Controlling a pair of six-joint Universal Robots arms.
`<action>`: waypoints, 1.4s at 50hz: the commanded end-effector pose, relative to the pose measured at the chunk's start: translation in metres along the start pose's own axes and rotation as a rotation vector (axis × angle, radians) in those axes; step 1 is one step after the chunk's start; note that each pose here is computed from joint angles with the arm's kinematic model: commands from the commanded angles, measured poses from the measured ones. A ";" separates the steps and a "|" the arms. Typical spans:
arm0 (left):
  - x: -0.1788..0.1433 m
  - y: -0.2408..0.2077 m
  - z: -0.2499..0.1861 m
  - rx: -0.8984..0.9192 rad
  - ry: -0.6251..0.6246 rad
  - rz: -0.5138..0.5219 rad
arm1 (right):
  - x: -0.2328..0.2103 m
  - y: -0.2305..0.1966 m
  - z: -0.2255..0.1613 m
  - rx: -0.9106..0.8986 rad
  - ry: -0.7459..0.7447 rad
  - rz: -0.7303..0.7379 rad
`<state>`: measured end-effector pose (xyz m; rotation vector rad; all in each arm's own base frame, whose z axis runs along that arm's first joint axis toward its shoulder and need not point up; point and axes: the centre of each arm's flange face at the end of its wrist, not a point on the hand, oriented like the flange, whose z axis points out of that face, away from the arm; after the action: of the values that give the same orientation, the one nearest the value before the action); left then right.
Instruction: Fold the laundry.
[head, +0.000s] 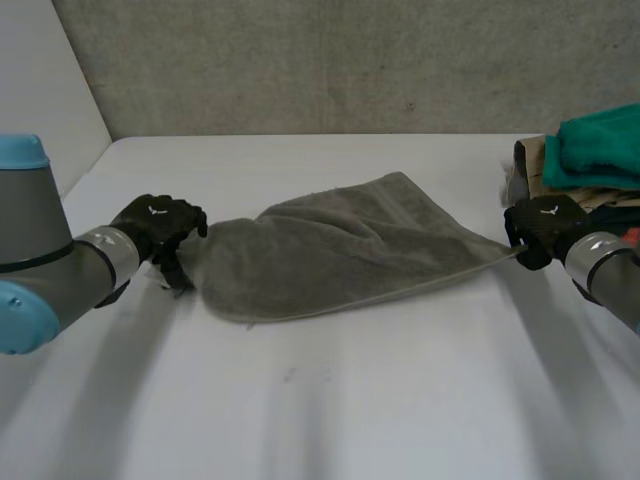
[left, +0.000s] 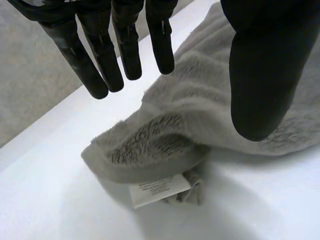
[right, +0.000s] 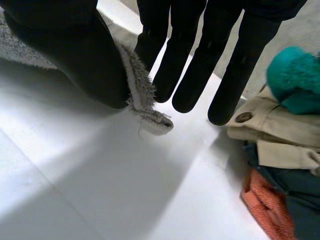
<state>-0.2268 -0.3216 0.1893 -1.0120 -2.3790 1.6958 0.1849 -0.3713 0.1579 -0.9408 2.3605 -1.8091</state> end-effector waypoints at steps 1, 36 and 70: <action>0.025 0.001 -0.018 0.023 0.055 0.047 | 0.007 -0.004 -0.006 0.009 0.020 0.032; 0.060 -0.001 -0.050 -0.121 0.080 0.168 | 0.002 -0.021 -0.062 -0.175 -0.135 -0.162; -0.097 -0.246 -0.034 0.873 -0.537 0.174 | 0.051 -0.238 -0.037 0.750 0.386 -0.040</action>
<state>-0.2619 -0.3806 0.3560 -1.0634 -1.9898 2.4708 0.2333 -0.3808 0.3234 -1.0738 2.0845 -2.3435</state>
